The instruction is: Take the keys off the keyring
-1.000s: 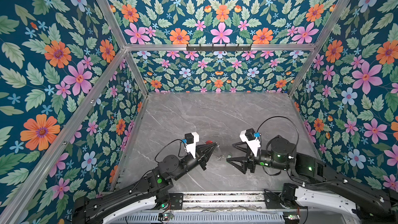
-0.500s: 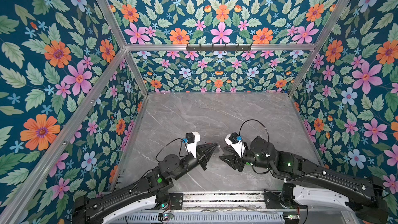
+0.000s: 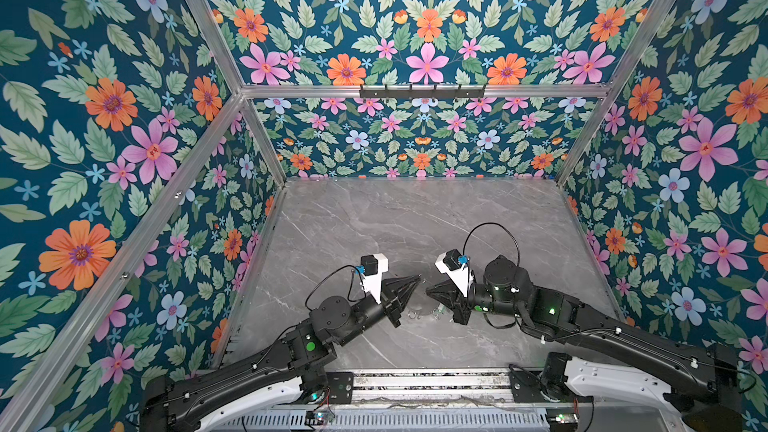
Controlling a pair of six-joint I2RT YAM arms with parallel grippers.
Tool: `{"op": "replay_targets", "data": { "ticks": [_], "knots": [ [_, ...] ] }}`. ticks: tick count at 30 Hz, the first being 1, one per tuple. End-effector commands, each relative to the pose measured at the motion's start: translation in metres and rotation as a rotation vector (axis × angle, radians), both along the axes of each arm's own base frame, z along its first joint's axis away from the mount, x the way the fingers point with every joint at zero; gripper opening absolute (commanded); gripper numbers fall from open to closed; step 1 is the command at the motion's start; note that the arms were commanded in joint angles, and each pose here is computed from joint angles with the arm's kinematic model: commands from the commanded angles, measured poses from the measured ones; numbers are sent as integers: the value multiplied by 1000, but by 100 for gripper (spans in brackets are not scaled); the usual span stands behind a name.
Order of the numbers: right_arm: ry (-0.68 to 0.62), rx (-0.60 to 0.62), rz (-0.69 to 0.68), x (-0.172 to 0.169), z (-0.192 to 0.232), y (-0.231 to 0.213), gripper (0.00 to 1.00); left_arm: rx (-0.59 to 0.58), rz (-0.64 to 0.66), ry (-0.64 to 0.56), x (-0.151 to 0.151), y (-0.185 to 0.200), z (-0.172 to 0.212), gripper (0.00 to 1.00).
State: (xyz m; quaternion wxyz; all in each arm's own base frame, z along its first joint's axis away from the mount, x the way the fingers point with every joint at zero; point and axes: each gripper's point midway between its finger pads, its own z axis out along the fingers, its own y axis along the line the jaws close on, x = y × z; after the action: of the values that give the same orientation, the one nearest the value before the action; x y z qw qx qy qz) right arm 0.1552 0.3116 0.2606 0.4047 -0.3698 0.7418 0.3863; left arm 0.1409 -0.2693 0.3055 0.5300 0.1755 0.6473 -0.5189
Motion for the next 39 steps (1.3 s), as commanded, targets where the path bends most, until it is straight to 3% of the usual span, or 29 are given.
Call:
{"op": "replay_targets", "data": {
  "ticks": [1,2,3,4,11,15,21,32,35,39],
  "knots": [
    [13,27,-10,2,5,0,0,-52,12,2,1,4,9,39],
    [15,28,-8,2,5,0,0,-51,21,5,2,6,9,44],
    [22,29,-8,2,4,-1,0,-54,29,7,3,7,8,86],
    [31,28,-7,3,2,-1,0,-58,29,5,2,9,10,100],
    [213,68,-10,27,-18,-11,0,-85,49,-17,-1,23,21,100],
    [387,16,-47,55,-55,-18,0,-95,55,-11,-1,28,17,100],
    [542,-25,-39,82,-96,-9,0,-102,55,-3,-2,30,13,100],
    [726,-143,-76,121,-165,4,0,-111,62,-4,-4,37,13,100],
    [745,-185,-127,131,-180,0,9,-116,68,-3,-4,40,12,100],
    [761,-234,-181,141,-195,-5,27,-118,63,-5,-5,41,11,100]
  ]
}}
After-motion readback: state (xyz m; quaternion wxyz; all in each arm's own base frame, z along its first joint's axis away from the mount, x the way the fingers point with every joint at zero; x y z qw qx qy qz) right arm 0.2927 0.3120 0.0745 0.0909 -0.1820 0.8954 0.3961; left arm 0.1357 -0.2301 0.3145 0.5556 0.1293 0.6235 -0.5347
